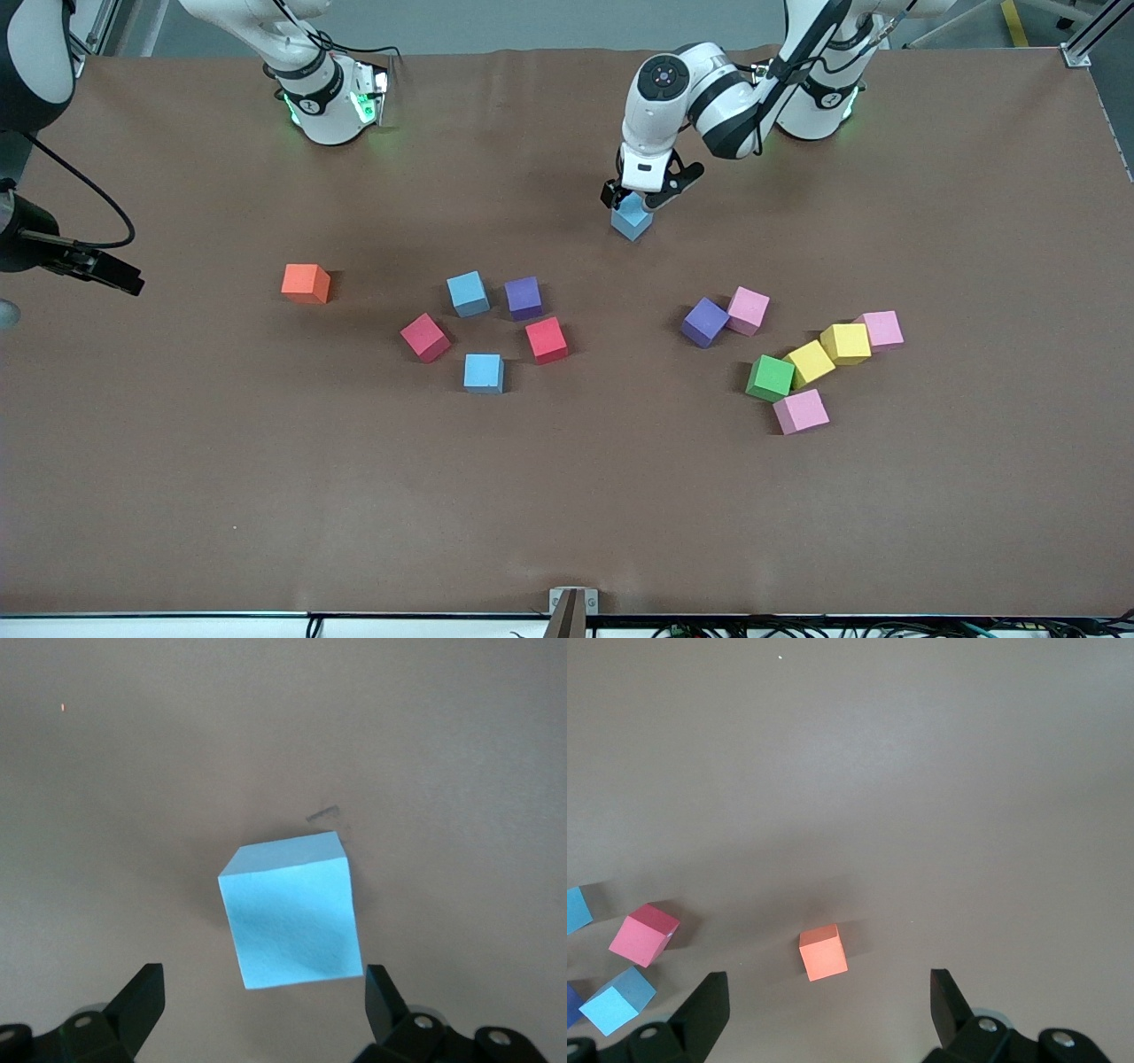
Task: Arrange 11 blocks into digit 3
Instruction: 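Grasp a purple cube with the right gripper while the left gripper lifts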
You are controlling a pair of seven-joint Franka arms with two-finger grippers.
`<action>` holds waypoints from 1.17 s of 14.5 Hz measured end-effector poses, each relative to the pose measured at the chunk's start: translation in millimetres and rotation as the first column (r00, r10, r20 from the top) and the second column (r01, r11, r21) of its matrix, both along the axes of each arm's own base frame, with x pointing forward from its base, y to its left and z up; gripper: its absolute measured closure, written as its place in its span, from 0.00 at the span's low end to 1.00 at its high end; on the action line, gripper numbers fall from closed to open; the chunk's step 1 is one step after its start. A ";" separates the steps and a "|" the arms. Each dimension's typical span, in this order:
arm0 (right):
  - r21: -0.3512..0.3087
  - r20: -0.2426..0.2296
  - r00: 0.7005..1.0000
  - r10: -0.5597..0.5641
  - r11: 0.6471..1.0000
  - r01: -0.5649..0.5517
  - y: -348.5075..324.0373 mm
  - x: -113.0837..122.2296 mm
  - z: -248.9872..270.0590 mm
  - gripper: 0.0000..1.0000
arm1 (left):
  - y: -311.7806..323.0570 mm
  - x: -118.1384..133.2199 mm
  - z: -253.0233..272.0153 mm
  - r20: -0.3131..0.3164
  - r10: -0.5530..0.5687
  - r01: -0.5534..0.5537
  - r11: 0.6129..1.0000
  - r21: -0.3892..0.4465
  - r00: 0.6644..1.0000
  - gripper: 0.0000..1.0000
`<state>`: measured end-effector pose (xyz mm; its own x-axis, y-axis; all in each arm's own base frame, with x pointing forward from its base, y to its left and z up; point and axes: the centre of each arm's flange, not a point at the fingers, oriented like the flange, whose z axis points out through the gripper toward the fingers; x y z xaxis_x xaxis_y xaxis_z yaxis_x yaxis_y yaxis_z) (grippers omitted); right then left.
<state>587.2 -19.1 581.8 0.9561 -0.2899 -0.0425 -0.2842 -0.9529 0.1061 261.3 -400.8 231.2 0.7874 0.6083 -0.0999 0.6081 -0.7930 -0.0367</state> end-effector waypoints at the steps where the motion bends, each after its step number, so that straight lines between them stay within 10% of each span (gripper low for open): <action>1: 0.008 -0.003 0.999 -0.040 0.999 0.040 3.3 0.6 -4.1 0.00 | 0.3 -1.5 -5.7 -0.004 0.005 -0.005 1.000 0.009 1.000 0.00; 12: 0.030 0.033 0.860 -0.509 0.861 0.509 148.4 33.4 -108.9 0.00 | -5.5 7.7 -11.6 0.008 0.065 -0.065 0.998 -0.017 0.998 0.00; 17: 0.064 0.078 0.698 -0.712 0.702 0.709 230.4 6.4 -173.9 0.00 | -5.4 21.8 -5.6 0.019 0.089 -0.088 0.996 -0.032 0.996 0.00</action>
